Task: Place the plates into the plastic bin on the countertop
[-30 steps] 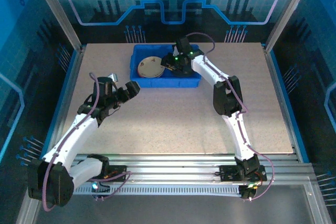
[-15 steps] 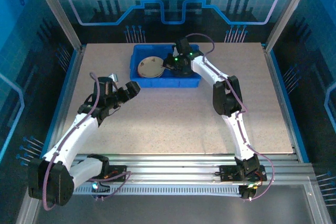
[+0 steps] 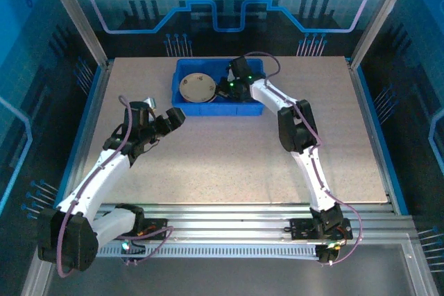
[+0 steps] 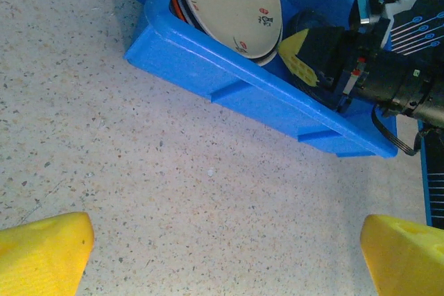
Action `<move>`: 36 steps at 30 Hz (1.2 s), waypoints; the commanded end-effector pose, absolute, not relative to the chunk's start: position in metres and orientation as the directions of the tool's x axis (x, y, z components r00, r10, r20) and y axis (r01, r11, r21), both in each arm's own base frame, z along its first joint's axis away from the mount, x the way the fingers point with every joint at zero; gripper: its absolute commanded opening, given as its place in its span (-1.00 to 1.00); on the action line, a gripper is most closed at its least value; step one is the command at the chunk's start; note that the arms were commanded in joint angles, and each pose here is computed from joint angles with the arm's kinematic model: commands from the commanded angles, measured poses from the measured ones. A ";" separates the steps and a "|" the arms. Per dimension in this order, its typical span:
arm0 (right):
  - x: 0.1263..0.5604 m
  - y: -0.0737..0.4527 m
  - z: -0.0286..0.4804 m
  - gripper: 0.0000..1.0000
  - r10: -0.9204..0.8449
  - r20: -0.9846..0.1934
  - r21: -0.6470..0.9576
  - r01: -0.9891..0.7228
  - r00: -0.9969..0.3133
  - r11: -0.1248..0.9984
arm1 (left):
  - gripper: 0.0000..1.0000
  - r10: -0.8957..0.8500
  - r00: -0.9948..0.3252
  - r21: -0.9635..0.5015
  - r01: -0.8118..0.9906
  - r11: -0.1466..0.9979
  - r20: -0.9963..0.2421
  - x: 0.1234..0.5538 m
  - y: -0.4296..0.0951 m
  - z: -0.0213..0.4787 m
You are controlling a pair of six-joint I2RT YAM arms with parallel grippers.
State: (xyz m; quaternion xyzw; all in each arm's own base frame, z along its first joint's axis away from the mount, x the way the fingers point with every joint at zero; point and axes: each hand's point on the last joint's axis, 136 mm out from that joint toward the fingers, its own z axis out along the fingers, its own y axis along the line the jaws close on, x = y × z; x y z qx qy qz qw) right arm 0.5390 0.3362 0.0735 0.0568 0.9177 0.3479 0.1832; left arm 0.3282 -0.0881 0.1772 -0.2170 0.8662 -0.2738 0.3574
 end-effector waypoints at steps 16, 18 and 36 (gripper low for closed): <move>0.443 0.228 0.273 -0.37 0.164 -0.747 0.453 -0.314 -0.644 0.834 | 0.98 -0.523 -0.600 -0.554 -0.154 0.818 -0.605 0.344 -0.080 0.176; 0.421 0.208 0.267 0.27 0.148 -0.768 0.407 -0.297 -0.623 0.864 | 0.98 -0.484 -0.570 -0.500 -0.144 0.854 -0.664 0.347 -0.080 0.180; 0.302 0.139 0.193 0.99 -0.105 -0.935 -0.023 -0.238 -0.338 0.971 | 0.99 -0.159 -0.226 -0.109 -0.222 0.969 -0.961 0.329 -0.021 0.179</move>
